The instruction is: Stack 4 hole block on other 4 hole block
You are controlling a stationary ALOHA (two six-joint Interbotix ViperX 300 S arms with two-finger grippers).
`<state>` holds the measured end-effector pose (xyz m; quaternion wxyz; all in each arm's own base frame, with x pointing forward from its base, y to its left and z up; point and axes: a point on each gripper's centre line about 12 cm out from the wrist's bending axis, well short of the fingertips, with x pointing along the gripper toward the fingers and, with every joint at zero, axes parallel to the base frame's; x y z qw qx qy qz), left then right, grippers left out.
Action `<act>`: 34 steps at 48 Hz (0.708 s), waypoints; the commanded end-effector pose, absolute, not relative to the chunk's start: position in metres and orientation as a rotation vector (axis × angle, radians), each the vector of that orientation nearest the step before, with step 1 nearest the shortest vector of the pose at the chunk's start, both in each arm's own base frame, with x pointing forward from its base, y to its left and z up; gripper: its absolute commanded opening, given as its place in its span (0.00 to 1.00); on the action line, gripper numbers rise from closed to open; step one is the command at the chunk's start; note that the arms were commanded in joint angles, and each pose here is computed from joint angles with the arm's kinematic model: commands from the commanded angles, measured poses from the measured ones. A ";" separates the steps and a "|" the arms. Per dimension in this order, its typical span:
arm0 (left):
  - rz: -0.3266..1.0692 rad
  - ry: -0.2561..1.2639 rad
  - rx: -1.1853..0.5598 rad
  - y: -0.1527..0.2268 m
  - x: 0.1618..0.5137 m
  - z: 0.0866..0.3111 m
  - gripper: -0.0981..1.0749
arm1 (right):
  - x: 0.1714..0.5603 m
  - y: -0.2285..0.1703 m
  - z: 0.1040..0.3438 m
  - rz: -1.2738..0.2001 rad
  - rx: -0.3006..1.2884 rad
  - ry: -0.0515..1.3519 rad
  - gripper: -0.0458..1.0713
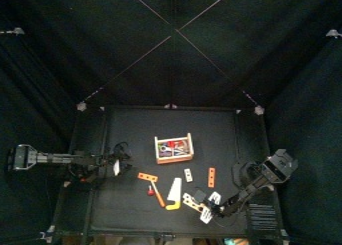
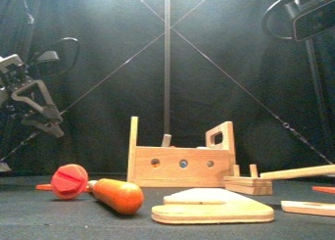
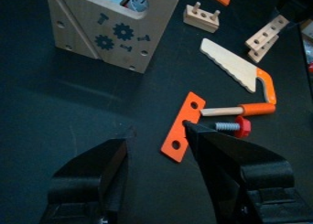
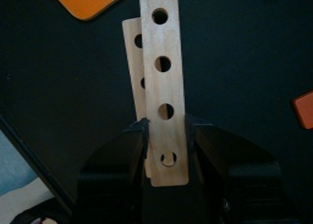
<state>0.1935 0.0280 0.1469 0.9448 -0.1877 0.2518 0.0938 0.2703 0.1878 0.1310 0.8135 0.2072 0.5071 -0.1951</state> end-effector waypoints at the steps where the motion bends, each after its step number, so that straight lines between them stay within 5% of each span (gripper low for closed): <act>1: 0.188 0.486 -0.381 0.030 0.200 0.155 0.81 | 0.275 0.195 0.138 -0.408 0.474 1.060 0.41; 34: 0.188 0.487 -0.380 0.030 0.199 0.155 0.81 | 0.273 0.206 0.121 -0.411 0.480 1.091 0.41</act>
